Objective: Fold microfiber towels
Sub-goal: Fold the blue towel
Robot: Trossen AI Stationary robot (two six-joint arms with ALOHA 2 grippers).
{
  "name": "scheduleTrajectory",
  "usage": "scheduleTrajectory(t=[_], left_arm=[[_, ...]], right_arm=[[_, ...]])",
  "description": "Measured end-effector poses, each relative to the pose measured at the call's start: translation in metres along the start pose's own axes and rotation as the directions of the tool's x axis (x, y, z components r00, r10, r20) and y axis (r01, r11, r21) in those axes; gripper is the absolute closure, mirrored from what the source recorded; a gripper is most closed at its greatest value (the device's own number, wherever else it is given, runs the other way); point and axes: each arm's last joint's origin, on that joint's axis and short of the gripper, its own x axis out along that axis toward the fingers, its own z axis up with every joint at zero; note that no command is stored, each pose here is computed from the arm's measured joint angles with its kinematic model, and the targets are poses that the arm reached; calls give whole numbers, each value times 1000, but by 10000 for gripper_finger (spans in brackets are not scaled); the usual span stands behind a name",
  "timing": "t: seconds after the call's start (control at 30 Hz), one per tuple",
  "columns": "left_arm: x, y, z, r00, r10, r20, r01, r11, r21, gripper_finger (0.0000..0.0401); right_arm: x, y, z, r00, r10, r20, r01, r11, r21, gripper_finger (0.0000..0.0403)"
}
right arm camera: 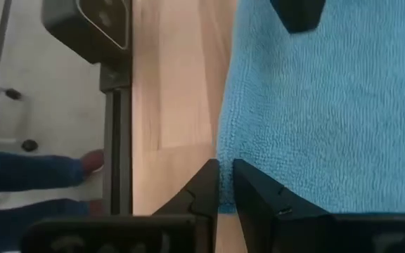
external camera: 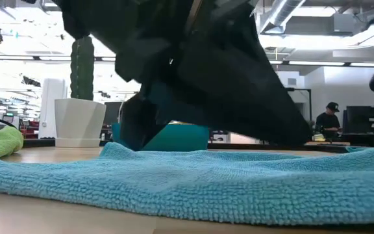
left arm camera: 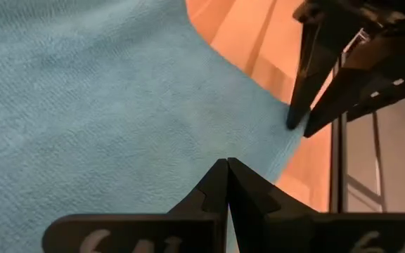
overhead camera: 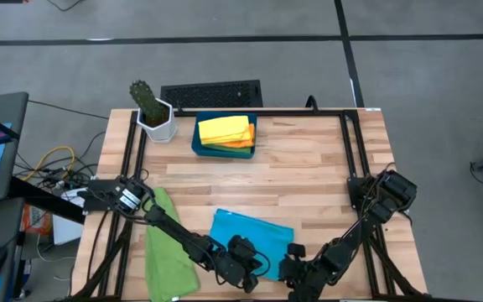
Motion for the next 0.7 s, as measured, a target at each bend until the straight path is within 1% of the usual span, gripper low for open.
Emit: scheduleTrajectory(t=[0.1,0.2,0.37,0.43,0.5,0.6,0.7], left_arm=[[-2,-6,-1,1000,-26,-15,26,999,-21,401],[-5,-7,-7,1000,-1,-16,1,1000,-14,401],[-6,-9,-17,1000,2,-22,-3,998,-57,401],[-5,-7,-22,999,19,-33,-21,998,-54,401],[-6,-8,-23,999,25,-25,-27,997,-73,401],[-6,-6,-24,998,57,-23,-58,996,-65,401],[-6,-6,-24,999,44,-30,-46,996,-77,401]], right_arm=[[0,0,3,1000,-2,11,2,1000,-9,335],[1,-2,5,1000,-9,15,10,1000,-17,335],[1,-3,5,1000,-18,15,18,1000,-20,335],[1,-3,6,1000,-17,16,18,1000,-20,335],[1,-3,6,1000,-18,17,18,1000,-20,335],[1,-3,6,1000,-17,19,18,999,-27,335],[1,-3,6,1000,-15,16,15,999,-28,335]])
